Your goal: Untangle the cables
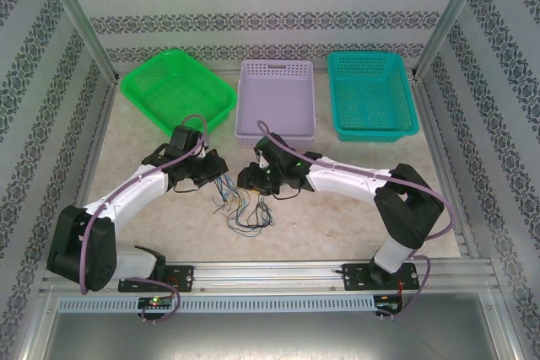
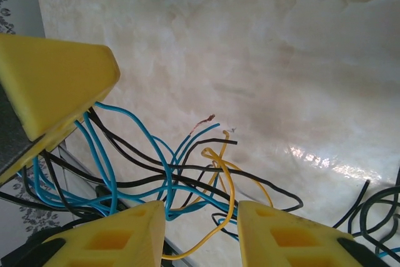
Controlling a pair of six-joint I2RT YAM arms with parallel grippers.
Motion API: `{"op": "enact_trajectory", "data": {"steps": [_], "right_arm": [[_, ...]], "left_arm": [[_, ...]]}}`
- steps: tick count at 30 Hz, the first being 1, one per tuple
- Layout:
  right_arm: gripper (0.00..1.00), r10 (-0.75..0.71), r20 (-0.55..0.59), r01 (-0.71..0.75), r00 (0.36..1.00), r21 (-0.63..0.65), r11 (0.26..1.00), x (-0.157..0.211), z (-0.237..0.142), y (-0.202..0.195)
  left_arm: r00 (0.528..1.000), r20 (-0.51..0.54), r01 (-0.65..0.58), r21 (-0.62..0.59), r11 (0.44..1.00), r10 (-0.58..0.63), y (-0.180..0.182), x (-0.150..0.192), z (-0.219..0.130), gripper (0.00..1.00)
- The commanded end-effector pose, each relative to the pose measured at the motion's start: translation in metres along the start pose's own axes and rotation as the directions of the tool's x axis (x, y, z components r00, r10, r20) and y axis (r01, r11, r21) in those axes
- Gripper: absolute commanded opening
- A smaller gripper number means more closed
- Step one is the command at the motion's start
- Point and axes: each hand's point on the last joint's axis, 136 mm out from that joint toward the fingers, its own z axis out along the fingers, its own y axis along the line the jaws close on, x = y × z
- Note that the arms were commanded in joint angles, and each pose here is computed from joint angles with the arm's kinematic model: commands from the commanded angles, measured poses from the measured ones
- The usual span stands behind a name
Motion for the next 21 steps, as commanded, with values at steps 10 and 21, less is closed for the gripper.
{"op": "enact_trajectory", "data": {"steps": [10,21], "right_arm": [[0.30,0.068,-0.047,-0.069,0.997,-0.008,0.998,0.005,0.024,-0.012],[0.00,0.095,0.010,-0.095,0.995,-0.036,0.995,-0.006,0.018,-0.012]], "left_arm": [[0.999,0.034,-0.029,0.047,0.998,0.028,-0.011,-0.007,-0.006,0.00],[0.999,0.035,-0.023,0.034,0.999,0.022,-0.009,-0.007,-0.006,0.00]]}}
